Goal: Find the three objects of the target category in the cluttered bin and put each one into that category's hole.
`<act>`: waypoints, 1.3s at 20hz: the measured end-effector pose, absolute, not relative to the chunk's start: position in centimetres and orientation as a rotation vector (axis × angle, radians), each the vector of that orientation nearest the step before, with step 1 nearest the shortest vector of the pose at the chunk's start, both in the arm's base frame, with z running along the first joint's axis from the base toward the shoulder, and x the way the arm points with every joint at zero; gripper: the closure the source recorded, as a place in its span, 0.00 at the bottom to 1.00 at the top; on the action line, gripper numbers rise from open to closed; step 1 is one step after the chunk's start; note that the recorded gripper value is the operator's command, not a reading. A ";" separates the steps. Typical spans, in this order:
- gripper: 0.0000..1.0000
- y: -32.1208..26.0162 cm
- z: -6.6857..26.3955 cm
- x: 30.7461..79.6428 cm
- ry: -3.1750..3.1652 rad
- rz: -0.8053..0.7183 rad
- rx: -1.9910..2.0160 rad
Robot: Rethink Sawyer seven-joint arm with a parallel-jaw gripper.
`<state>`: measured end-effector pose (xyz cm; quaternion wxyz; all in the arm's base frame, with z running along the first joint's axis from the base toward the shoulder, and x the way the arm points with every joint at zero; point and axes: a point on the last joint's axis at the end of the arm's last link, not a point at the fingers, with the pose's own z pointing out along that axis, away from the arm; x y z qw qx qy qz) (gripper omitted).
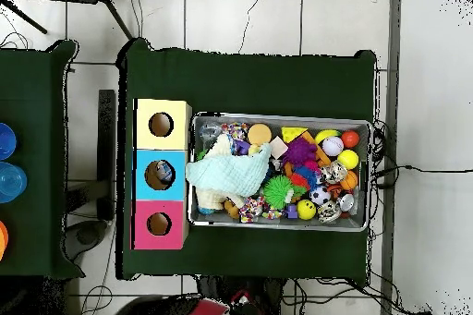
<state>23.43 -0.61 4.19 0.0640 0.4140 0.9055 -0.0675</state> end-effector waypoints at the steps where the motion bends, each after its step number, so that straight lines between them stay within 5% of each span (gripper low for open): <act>1: 0.00 -0.1 4.2 23.3 2.737 -0.212 1.248; 26: 0.00 -3.6 5.6 23.3 2.618 -0.263 1.604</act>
